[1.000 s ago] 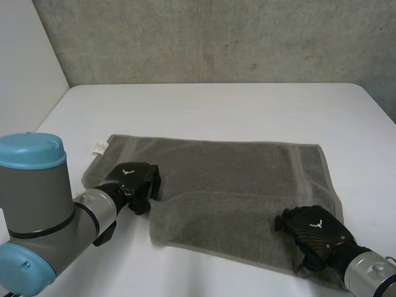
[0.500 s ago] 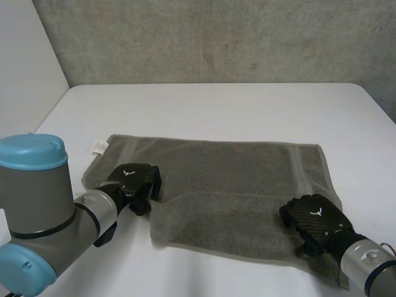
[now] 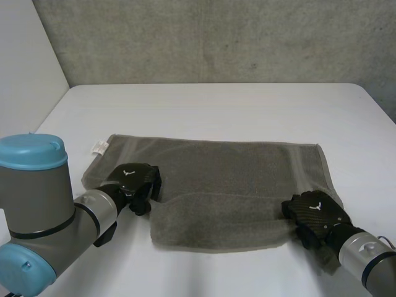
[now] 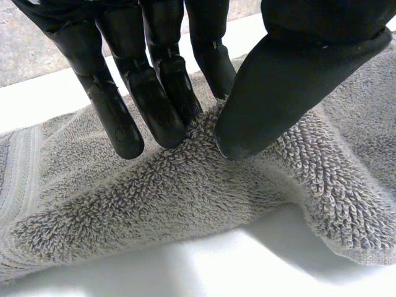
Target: Fold the towel.
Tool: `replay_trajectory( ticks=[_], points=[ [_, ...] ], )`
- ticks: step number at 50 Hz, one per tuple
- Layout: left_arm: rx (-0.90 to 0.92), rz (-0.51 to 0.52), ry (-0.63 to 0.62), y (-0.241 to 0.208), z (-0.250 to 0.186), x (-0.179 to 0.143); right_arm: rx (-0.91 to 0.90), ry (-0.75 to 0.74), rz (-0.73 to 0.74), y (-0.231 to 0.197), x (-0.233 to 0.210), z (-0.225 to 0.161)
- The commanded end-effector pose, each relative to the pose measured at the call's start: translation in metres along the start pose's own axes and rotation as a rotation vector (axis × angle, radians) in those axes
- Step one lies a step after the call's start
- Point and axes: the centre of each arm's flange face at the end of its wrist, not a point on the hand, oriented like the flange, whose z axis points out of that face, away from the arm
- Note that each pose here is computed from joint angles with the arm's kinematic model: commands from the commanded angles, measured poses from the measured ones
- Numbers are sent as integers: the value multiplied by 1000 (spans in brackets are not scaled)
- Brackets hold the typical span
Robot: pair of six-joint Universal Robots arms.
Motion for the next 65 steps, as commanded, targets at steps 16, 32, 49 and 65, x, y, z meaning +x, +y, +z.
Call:
replay_trajectory(
  ticks=[16, 32, 49, 65],
  points=[
    [-114, 2, 25, -9, -41, 11, 29, 46, 0, -83, 24, -50],
    [-108, 6, 25, -13, 14, 3, -68, 7, -170, -94, 38, 29],
    [1059, 89, -113, -257, 5, -45, 1052, 578, -255, -293, 109, -4],
    [427, -100, -45, -96, 34, -55, 370, 259, -119, -161, 44, 17]
  ],
)
